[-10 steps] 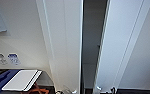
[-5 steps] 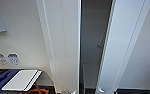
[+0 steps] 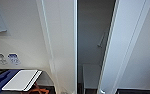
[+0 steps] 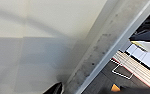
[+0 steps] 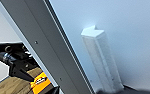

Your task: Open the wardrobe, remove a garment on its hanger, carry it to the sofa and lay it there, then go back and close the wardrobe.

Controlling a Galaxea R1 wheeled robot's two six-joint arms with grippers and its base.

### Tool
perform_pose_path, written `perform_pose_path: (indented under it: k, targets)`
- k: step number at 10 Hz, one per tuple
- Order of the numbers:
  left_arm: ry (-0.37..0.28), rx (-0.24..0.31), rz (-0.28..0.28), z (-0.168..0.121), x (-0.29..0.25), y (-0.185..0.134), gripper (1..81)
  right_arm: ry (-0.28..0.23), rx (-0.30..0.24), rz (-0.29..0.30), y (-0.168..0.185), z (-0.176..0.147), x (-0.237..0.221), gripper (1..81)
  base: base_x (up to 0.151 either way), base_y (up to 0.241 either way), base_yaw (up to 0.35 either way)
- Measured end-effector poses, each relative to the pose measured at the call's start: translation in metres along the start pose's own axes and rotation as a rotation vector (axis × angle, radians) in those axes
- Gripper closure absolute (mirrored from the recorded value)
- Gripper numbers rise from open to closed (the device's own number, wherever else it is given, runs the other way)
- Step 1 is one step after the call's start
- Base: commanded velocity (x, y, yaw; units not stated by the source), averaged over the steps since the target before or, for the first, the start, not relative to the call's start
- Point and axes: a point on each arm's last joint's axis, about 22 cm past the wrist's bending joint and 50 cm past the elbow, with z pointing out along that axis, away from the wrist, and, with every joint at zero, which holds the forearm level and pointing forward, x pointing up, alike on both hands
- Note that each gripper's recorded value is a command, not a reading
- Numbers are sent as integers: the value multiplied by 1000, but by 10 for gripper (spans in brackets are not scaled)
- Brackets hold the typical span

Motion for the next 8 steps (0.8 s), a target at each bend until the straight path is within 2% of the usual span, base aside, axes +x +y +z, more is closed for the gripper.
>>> perform_pose_path:
  k: [2,8]
  targets:
    - [6,-3,0,-1,2,1,10,-13,0,-2,-4,-11,-7,10,0,0,0]
    - [8,-3,1,-1,2,1,10,-12,-10,-4,-6,-28,-18,10,0,0,0]
